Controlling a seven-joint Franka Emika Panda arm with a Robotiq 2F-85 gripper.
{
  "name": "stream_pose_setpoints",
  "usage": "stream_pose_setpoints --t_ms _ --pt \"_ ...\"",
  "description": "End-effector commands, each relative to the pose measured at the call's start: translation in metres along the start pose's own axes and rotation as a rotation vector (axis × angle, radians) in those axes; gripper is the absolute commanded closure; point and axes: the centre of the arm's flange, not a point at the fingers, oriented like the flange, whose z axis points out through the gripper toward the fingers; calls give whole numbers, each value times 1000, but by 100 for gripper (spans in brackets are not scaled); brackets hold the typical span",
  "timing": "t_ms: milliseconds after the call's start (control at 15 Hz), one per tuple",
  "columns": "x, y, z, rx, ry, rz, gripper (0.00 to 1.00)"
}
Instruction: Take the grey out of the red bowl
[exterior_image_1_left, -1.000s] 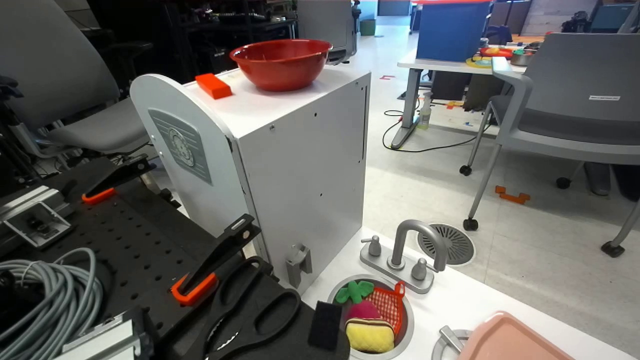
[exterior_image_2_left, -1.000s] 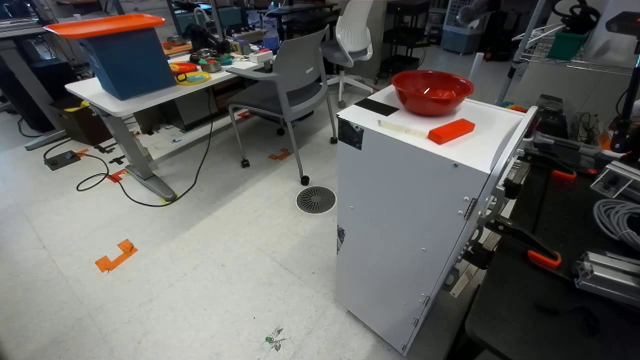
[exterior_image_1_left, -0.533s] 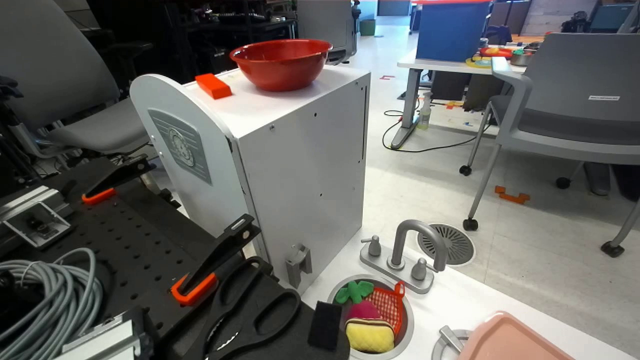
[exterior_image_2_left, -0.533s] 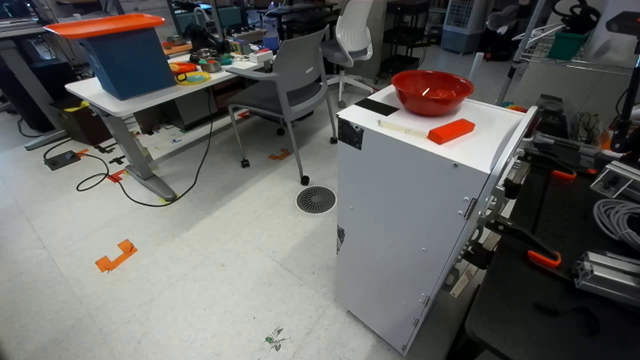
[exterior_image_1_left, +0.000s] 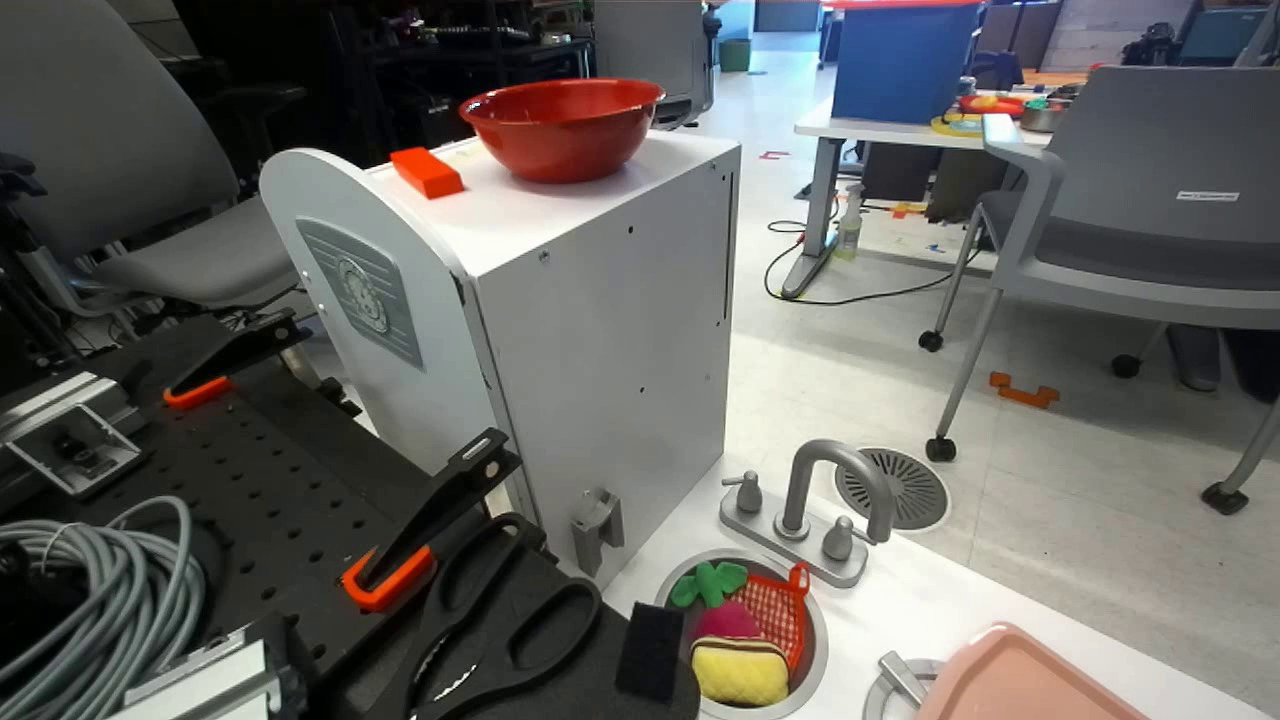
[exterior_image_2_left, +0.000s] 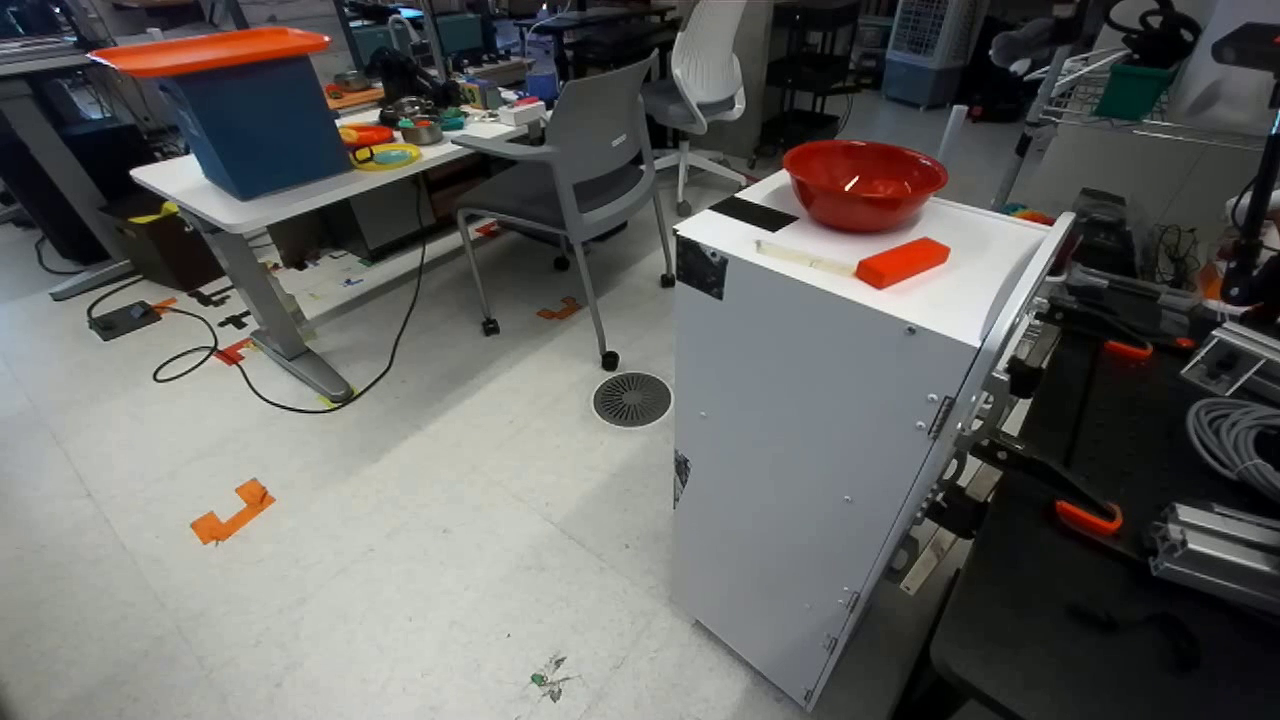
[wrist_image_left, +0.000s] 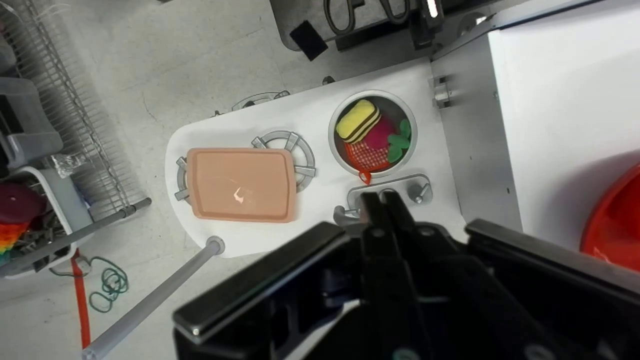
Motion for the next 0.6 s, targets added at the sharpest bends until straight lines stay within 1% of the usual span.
stream_pose_setpoints --t_ms 0,533 --pt "-5 13 -16 -3 34 46 99" --pt "-5 32 -17 24 47 85 99"
